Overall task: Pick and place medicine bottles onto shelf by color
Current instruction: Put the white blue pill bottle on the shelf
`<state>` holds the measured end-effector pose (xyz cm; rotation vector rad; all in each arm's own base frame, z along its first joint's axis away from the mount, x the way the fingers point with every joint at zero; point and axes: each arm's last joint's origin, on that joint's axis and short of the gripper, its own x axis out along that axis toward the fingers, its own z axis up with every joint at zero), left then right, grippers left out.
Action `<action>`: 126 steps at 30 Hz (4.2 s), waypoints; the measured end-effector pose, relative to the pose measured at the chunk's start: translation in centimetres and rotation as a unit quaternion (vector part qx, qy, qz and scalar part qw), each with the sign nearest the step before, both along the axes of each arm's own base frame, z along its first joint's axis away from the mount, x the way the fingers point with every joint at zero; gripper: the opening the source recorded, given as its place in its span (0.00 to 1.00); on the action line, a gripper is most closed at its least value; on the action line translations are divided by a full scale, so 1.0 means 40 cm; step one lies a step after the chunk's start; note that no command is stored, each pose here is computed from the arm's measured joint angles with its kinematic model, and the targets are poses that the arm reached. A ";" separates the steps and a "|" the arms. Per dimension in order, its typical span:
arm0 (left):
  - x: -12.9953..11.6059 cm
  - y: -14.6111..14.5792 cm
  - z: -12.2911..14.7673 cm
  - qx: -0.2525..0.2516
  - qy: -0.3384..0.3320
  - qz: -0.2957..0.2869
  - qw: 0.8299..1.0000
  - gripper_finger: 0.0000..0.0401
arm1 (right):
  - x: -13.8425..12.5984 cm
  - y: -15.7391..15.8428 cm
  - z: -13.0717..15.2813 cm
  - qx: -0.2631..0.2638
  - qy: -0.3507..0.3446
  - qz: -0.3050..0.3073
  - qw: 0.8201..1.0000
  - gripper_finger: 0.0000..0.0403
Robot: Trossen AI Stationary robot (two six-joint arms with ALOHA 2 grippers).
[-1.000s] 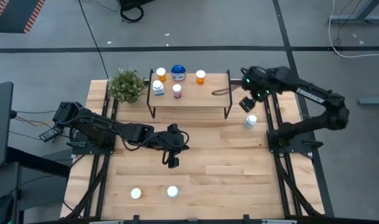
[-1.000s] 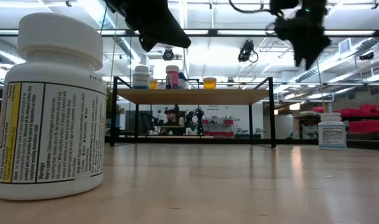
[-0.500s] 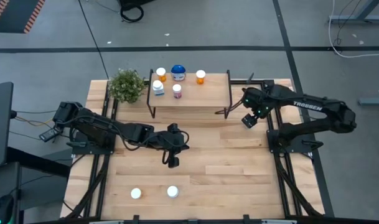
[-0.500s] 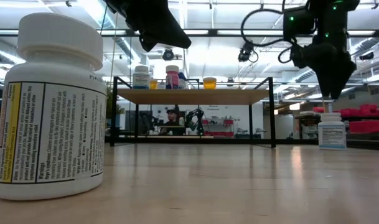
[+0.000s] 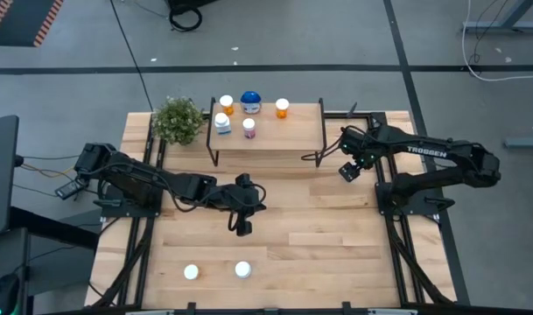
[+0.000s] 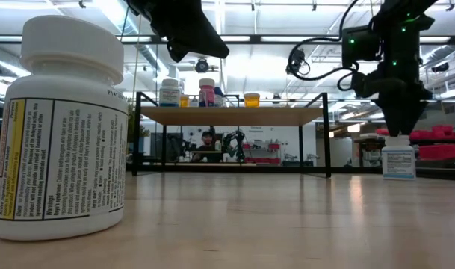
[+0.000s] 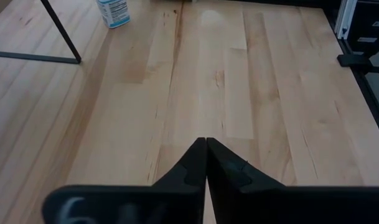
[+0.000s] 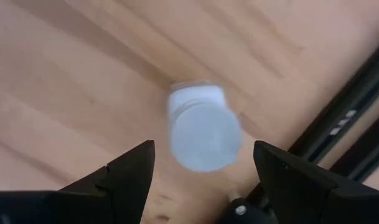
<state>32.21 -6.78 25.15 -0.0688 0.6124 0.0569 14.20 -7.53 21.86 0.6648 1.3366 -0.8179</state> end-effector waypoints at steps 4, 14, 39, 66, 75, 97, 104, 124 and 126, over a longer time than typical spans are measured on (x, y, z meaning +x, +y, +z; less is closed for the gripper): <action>0.000 0.000 0.000 -0.001 0.000 0.001 1.000 0.05 | -0.002 -0.008 0.000 -0.012 0.001 -0.006 1.000 0.70; 0.000 0.000 0.000 -0.001 0.000 0.001 1.000 0.03 | 0.008 -0.016 0.000 -0.023 -0.019 -0.004 1.000 0.67; 0.000 -0.001 0.000 0.000 0.000 0.000 1.000 0.04 | 0.003 -0.011 -0.038 -0.011 -0.019 -0.001 1.000 0.65; 0.000 -0.002 0.000 -0.001 0.000 0.000 1.000 0.05 | -0.005 -0.002 -0.023 0.025 -0.006 0.008 1.000 0.48; 0.000 -0.002 0.000 -0.001 0.000 -0.001 1.000 0.03 | 0.032 0.004 0.190 -0.006 -0.077 0.018 0.997 0.48; 0.000 -0.002 0.000 0.000 0.000 -0.001 1.000 0.04 | 0.277 -0.013 0.439 -0.075 -0.086 0.137 0.984 0.48; 0.000 -0.002 0.000 -0.001 0.000 -0.001 1.000 0.05 | 0.357 -0.068 0.405 -0.086 -0.067 0.161 0.981 0.48; -0.001 -0.017 0.004 -0.007 -0.011 -0.008 1.000 0.04 | 0.430 -0.168 0.339 -0.082 -0.094 0.186 0.975 0.48; -0.001 -0.017 0.004 -0.006 -0.011 -0.008 1.000 0.03 | 0.430 -0.168 0.339 -0.082 -0.094 0.187 0.974 0.49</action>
